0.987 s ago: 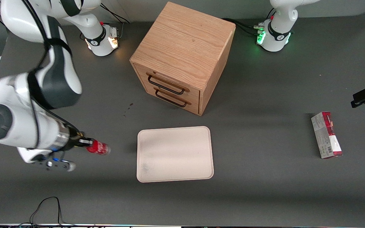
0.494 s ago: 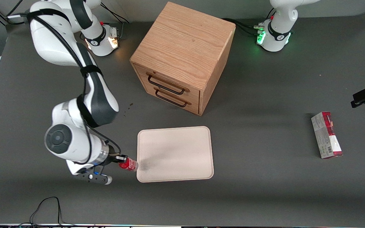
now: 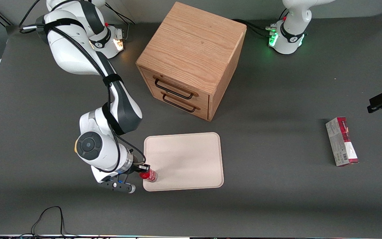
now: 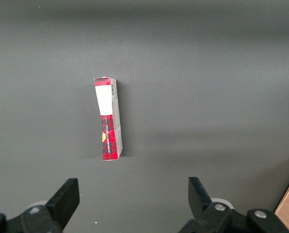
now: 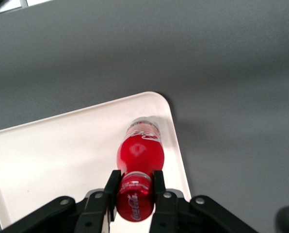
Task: Place coke bottle on tray
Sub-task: 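Lower the bottle onto the tray and open the right gripper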
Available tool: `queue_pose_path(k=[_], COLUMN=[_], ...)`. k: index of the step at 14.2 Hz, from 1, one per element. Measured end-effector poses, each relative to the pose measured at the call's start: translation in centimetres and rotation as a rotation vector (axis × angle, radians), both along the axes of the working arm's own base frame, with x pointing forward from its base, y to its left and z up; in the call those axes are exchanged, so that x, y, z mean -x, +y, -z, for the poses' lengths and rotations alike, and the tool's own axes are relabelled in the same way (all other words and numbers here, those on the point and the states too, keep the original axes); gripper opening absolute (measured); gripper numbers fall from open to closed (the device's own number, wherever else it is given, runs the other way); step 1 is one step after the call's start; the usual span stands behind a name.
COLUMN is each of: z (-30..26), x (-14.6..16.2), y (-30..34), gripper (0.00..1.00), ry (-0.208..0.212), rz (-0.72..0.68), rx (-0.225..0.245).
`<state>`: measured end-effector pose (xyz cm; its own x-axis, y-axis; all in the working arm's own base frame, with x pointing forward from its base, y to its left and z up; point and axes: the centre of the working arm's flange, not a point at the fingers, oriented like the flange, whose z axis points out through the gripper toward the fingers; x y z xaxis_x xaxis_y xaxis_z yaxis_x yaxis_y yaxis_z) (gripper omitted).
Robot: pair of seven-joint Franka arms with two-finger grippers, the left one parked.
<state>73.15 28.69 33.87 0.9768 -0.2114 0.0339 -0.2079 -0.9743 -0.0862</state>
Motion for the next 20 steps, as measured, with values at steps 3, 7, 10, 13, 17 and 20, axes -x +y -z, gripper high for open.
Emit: queue_pose_path(k=[3,7,10,13,17,20], z=[1.1,1.2,1.3,1.5,0.7,-2.0], x=[0.1,0.4,0.4,0.4,0.3,0.2], y=[0.5,1.3,1.3,1.3,0.9,-1.7], gripper=[0.31,0.31,0.46,0.75,1.0,1.0], ry=[-0.007,-0.02,-0.021,-0.019,-0.012,0.022], rz=[-0.026,-0.051,-0.051,-0.051,-0.046,-0.063], rx=[0.048,0.079,0.083,0.084,0.09,0.097])
